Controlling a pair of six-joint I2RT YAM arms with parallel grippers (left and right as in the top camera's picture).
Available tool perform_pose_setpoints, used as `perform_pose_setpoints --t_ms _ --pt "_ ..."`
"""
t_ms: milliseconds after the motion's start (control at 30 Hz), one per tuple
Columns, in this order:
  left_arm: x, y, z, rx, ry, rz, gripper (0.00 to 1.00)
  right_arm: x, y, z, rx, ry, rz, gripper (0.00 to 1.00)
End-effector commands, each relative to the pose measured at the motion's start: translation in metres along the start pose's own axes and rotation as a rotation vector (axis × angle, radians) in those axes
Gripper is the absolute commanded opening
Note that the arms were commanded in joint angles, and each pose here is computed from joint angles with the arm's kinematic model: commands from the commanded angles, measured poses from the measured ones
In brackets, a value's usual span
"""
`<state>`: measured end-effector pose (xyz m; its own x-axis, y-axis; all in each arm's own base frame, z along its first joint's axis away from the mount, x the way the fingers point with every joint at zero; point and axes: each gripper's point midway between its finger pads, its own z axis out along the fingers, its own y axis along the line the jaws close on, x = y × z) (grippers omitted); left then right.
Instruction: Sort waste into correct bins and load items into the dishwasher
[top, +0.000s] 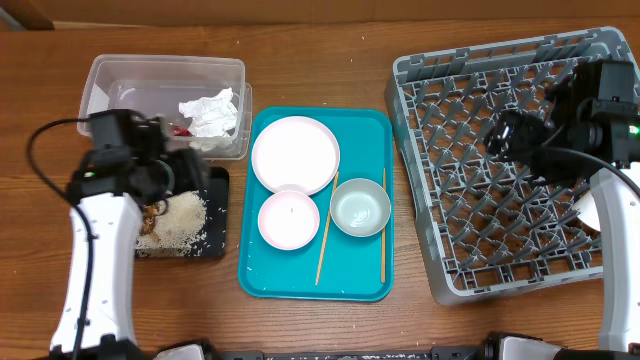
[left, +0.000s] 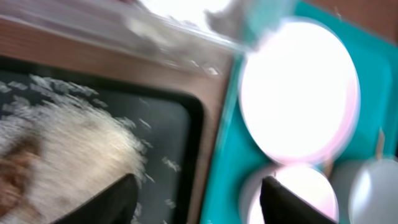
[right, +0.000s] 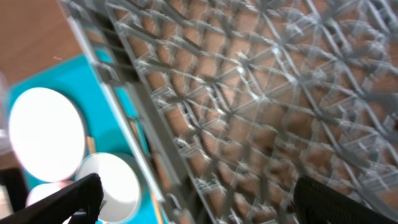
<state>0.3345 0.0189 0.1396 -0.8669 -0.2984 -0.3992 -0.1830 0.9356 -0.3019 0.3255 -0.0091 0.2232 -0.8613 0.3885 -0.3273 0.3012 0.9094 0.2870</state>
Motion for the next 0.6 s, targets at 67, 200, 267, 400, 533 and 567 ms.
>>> perform_pose_setpoints --t_ms 67,200,267,400,533,567 --pt "0.058 -0.02 -0.007 -0.037 0.22 0.095 0.71 0.003 0.022 -0.008 -0.115 0.002 -0.067 1.0" --pt "0.098 -0.011 -0.02 -0.078 0.387 -0.003 0.69 0.019 0.013 -0.008 -0.074 0.064 -0.102 1.0" --pt "0.112 -0.008 -0.027 -0.096 0.451 -0.018 0.67 0.024 0.007 -0.008 -0.047 0.087 -0.095 1.0" --pt "0.129 0.004 -0.042 -0.174 0.511 -0.014 0.6 0.034 0.003 -0.009 -0.028 0.126 -0.086 1.0" --pt "0.122 -0.005 -0.056 -0.126 0.415 0.024 0.61 0.043 0.001 -0.01 -0.02 0.162 -0.092 1.0" --pt "0.12 -0.007 -0.062 -0.119 0.381 0.037 0.61 0.044 0.0 -0.011 -0.02 0.168 -0.099 1.0"
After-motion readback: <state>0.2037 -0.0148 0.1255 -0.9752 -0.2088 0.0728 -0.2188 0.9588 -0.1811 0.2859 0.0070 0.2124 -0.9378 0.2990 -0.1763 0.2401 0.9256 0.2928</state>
